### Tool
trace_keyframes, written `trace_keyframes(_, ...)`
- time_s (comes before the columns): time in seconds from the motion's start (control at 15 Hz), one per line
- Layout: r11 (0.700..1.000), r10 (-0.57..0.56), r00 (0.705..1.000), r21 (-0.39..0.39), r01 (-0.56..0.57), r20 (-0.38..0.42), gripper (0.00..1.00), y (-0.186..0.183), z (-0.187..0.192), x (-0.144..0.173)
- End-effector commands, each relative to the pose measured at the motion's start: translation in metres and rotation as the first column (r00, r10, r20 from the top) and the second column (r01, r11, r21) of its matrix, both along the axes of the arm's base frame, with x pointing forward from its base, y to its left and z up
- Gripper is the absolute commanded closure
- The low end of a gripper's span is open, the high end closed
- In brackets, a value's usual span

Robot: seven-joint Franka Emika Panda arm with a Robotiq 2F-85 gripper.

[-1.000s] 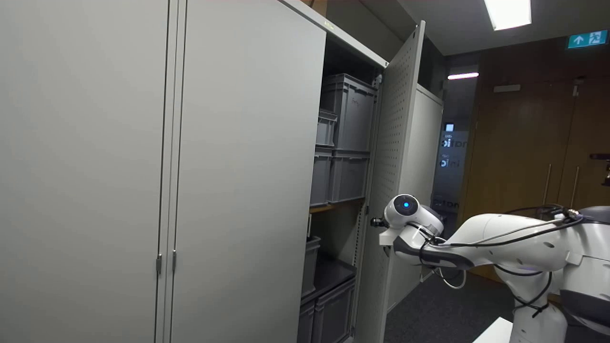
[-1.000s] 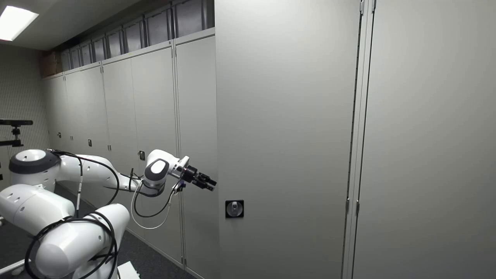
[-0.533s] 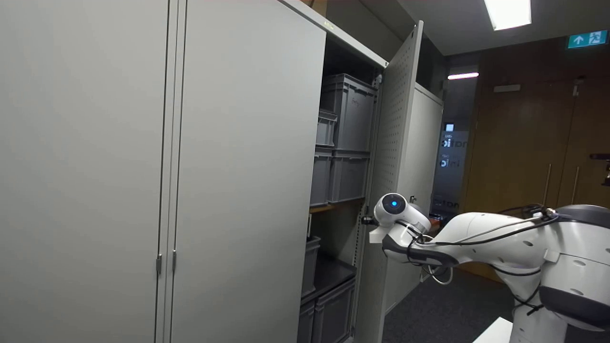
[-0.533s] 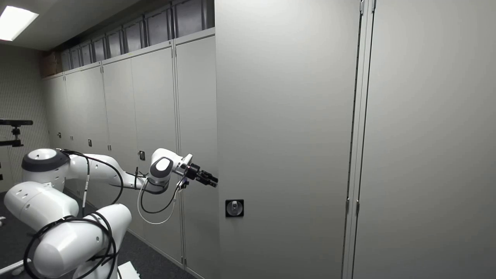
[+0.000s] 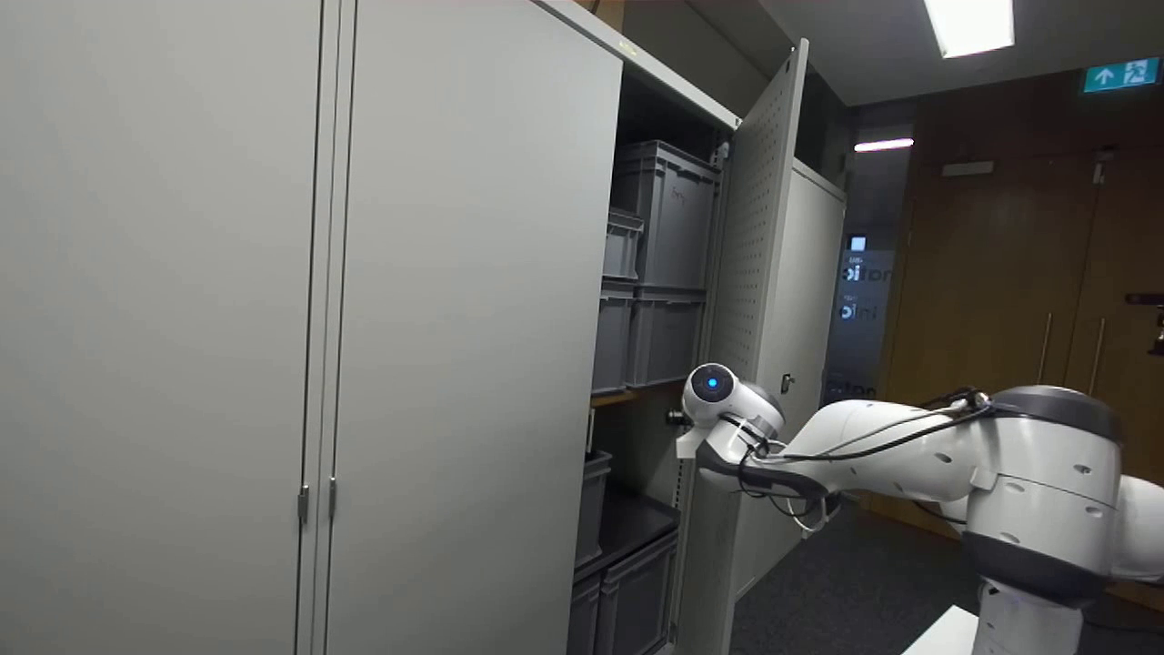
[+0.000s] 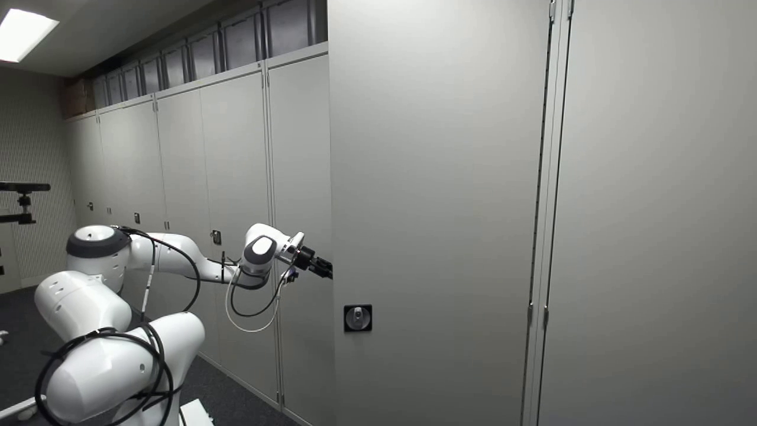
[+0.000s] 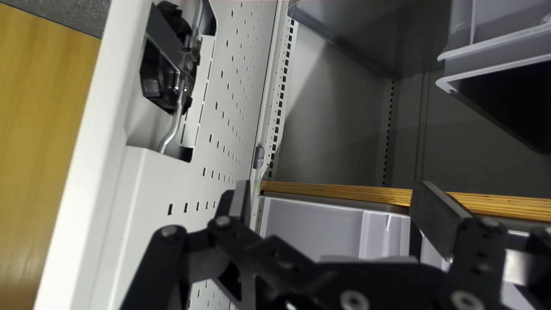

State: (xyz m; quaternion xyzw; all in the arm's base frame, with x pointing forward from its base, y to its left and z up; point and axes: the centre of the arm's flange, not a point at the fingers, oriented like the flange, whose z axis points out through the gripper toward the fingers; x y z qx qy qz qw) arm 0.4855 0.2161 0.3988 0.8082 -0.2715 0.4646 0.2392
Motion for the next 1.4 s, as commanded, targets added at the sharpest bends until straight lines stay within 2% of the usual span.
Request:
trace_keyframes(0.0, 0.999, -0.032, 0.999, -0.008, 0.032, 0.012, 0.00, 0.016, 0.004, 0.024)
trace_keyframes(0.6, 0.981, -0.193, 0.980, -0.024, 0.194, 0.045, 0.00, 0.037, 0.003, 0.047)
trace_keyframes(1.33, 0.908, -0.390, 0.911, -0.109, 0.404, 0.130, 0.00, 0.035, 0.000, 0.060)
